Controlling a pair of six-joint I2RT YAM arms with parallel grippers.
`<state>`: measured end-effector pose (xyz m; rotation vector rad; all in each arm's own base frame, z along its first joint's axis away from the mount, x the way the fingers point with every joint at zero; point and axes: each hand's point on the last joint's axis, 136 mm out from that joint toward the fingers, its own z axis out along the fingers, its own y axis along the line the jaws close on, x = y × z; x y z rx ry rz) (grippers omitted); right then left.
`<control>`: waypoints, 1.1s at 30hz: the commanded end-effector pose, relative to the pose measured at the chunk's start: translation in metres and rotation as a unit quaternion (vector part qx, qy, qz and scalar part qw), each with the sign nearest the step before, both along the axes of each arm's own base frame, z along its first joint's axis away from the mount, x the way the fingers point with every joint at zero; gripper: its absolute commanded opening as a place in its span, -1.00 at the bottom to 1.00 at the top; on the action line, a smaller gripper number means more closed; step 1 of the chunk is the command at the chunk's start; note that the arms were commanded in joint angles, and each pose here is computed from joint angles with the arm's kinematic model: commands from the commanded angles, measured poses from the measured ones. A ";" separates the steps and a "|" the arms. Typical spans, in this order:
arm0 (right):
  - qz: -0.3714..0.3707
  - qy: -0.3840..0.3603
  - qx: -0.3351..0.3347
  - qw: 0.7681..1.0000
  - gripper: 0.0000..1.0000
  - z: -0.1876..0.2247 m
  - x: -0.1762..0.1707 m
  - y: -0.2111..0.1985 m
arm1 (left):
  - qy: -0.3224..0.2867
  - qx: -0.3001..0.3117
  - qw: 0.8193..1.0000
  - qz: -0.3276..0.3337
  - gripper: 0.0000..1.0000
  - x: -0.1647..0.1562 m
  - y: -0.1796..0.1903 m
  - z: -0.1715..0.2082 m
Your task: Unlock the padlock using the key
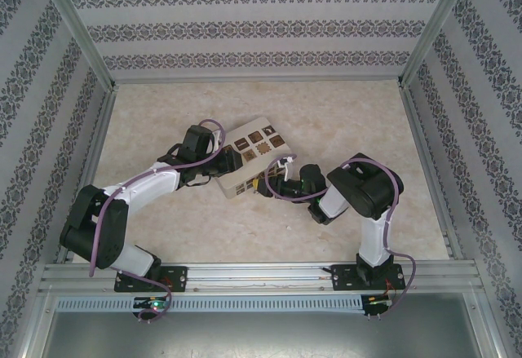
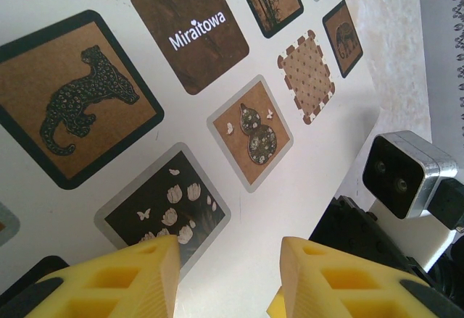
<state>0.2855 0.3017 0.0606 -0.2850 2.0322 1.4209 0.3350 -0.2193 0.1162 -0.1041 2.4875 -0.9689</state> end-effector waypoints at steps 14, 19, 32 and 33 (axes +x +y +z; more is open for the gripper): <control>0.001 -0.029 0.009 1.000 -0.13 0.012 -0.001 -0.006 | 0.035 0.018 0.999 0.002 -0.18 -0.015 0.004 -0.022; -0.005 -0.027 0.008 1.000 -0.20 0.011 0.000 -0.008 | 0.036 0.019 0.999 0.001 -0.19 -0.016 0.005 -0.022; -0.026 -0.014 0.007 1.000 -0.67 0.008 0.005 -0.017 | 0.040 0.024 0.999 0.000 -0.19 -0.018 0.006 -0.026; -0.027 -0.013 0.007 1.000 -0.72 0.008 0.006 -0.018 | 0.043 0.025 0.999 0.001 -0.19 -0.019 0.007 -0.028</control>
